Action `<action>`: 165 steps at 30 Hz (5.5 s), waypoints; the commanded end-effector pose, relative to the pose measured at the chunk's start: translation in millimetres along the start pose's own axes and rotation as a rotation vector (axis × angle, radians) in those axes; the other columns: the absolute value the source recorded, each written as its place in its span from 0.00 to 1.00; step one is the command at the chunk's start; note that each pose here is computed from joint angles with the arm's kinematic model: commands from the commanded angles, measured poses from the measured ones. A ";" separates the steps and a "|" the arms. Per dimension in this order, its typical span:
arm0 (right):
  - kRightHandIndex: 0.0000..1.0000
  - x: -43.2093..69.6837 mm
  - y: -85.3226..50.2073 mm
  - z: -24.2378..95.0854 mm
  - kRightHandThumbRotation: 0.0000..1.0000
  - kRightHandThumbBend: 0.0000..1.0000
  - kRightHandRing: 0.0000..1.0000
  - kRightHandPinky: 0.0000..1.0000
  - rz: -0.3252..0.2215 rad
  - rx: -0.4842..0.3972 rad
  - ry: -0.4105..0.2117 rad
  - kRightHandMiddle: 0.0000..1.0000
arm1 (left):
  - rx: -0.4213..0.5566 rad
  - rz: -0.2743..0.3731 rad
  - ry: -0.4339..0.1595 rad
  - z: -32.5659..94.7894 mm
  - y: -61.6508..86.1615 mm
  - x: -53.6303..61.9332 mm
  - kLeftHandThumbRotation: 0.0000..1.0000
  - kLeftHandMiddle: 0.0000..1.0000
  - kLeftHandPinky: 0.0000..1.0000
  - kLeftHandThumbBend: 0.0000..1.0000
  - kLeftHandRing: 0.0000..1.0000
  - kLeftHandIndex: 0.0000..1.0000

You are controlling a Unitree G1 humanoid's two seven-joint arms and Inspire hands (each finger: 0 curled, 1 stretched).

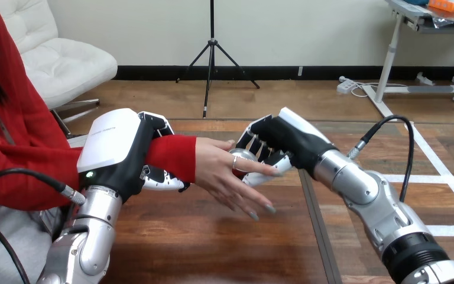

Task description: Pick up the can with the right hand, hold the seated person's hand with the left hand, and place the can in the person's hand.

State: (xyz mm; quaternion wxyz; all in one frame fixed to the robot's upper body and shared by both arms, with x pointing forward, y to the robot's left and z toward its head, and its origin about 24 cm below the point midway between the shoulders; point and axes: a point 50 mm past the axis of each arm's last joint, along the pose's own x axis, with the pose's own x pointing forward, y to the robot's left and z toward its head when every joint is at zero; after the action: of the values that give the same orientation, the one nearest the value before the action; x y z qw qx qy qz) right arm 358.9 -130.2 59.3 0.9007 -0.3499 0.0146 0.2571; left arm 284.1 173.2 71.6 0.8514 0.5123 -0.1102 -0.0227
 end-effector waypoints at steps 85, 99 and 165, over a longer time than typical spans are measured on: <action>0.44 4.3 -57.8 84.4 0.00 0.74 0.32 0.27 -0.138 -0.076 -0.269 0.38 | -0.148 0.288 -0.279 62.3 59.1 35.7 0.00 0.37 0.28 0.86 0.34 0.37; 0.43 2.6 -58.1 85.3 0.00 0.74 0.32 0.27 -0.134 -0.081 -0.273 0.38 | -0.149 0.289 -0.281 62.2 58.7 36.0 0.00 0.37 0.28 0.85 0.34 0.37; 0.68 -8.4 -68.4 53.5 0.68 0.80 0.63 0.53 -0.072 -0.105 -0.178 0.67 | -0.120 0.280 -0.290 55.5 61.7 24.9 0.44 0.64 0.49 0.78 0.61 0.61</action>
State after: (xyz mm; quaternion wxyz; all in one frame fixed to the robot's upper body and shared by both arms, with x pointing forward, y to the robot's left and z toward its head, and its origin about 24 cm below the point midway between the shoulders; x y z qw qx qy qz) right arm 361.2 -149.0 96.1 0.8909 -0.3647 -0.0156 0.2705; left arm 283.9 172.7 96.5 0.8651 0.4735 -0.1651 -0.0081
